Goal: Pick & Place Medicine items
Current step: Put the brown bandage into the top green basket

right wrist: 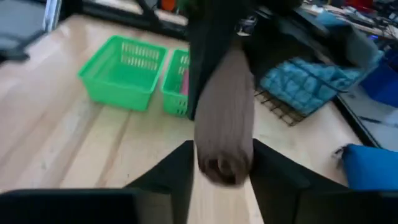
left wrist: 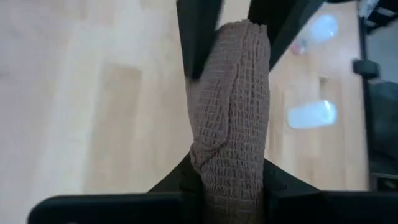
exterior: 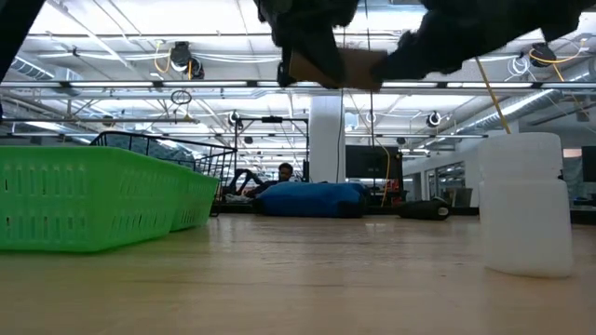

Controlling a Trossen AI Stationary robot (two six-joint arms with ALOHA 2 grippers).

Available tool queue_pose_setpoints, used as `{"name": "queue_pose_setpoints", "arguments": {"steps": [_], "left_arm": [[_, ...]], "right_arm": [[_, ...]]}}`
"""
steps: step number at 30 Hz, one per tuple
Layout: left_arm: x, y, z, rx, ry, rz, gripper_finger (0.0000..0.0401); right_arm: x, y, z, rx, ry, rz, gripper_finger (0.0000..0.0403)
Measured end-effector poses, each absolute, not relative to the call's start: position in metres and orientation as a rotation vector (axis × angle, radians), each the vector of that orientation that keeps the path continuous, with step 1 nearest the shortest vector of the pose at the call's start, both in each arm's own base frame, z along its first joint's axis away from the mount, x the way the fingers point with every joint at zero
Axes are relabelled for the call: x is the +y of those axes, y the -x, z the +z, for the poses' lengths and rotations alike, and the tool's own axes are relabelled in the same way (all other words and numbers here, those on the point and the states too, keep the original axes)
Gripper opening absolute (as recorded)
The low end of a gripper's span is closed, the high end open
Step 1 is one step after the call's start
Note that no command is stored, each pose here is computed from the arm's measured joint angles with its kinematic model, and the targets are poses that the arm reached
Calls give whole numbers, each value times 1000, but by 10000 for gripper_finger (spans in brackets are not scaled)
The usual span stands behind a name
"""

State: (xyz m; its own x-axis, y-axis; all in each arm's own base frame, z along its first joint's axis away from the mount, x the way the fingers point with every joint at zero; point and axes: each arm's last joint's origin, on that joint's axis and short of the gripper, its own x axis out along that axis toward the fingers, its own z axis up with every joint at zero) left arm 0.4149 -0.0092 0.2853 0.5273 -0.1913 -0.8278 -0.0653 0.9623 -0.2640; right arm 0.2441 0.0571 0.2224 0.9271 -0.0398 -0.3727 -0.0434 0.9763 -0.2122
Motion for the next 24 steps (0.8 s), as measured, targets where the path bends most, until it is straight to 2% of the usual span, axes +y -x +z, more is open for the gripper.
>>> {"name": "queue_pose_setpoints", "arguments": {"steps": [5,8,12,17,24], "left_arm": [[-25,-378,326,956,156,-74,60],[-38,-352,331,957,71,-93,60],[-42,-317,326,950,83,-89,60],[-36,-279,287,1069,51,20,60],[-28,-255,226,1188,13,27,60]], "right_arm": [[53,-221,238,398,136,31,185],[49,-211,248,359,94,7,200],[47,-201,240,371,92,7,205],[45,-197,234,322,115,9,197],[46,-198,236,287,135,13,189]]}}
